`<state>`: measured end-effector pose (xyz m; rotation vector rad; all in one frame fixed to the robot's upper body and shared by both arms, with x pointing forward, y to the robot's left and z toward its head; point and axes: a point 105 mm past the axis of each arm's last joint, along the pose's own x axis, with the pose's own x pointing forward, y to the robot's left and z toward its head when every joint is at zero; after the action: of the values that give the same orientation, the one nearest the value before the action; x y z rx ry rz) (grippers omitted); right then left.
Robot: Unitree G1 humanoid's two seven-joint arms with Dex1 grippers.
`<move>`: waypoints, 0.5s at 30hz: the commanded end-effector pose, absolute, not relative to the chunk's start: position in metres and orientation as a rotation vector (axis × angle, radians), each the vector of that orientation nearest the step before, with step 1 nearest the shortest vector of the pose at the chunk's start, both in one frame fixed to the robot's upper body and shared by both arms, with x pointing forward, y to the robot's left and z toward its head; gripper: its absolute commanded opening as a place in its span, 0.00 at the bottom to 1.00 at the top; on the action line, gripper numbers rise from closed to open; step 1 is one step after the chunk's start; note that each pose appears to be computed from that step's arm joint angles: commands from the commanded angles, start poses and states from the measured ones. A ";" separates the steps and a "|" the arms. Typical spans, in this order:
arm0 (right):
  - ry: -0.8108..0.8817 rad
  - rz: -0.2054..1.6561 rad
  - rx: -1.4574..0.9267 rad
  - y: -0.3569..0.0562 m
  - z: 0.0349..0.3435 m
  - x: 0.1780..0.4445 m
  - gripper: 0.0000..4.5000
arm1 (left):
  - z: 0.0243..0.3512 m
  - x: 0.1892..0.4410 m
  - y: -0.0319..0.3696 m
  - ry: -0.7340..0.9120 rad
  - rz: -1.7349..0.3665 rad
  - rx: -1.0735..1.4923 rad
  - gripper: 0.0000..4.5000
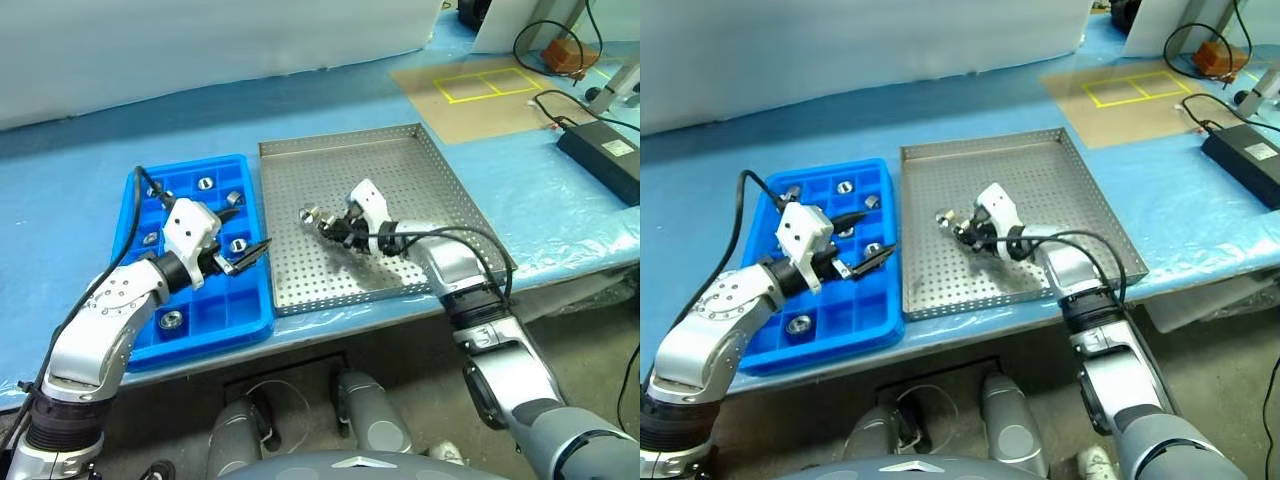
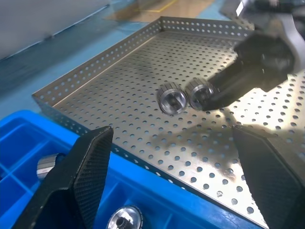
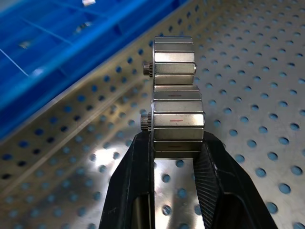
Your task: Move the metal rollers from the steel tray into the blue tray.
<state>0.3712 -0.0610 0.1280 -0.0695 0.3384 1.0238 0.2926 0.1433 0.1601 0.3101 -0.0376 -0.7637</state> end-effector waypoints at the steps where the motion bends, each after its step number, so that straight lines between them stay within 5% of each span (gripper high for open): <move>1: 0.297 1.125 0.001 -0.060 0.156 0.359 0.15 | 0.172 0.293 0.138 -0.111 -0.805 0.365 0.93; 8: 0.303 1.238 -0.034 -0.058 0.155 0.331 0.15 | 0.187 0.307 0.135 -0.175 -0.806 0.246 0.93; 15: 0.246 1.290 -0.002 -0.055 0.171 0.323 0.15 | 0.185 0.294 0.116 -0.040 -1.016 -0.030 0.93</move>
<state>0.3286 -0.0587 0.1478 -0.0106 0.3357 1.2412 0.3011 0.1176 0.1747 0.0049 -0.0270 -0.9661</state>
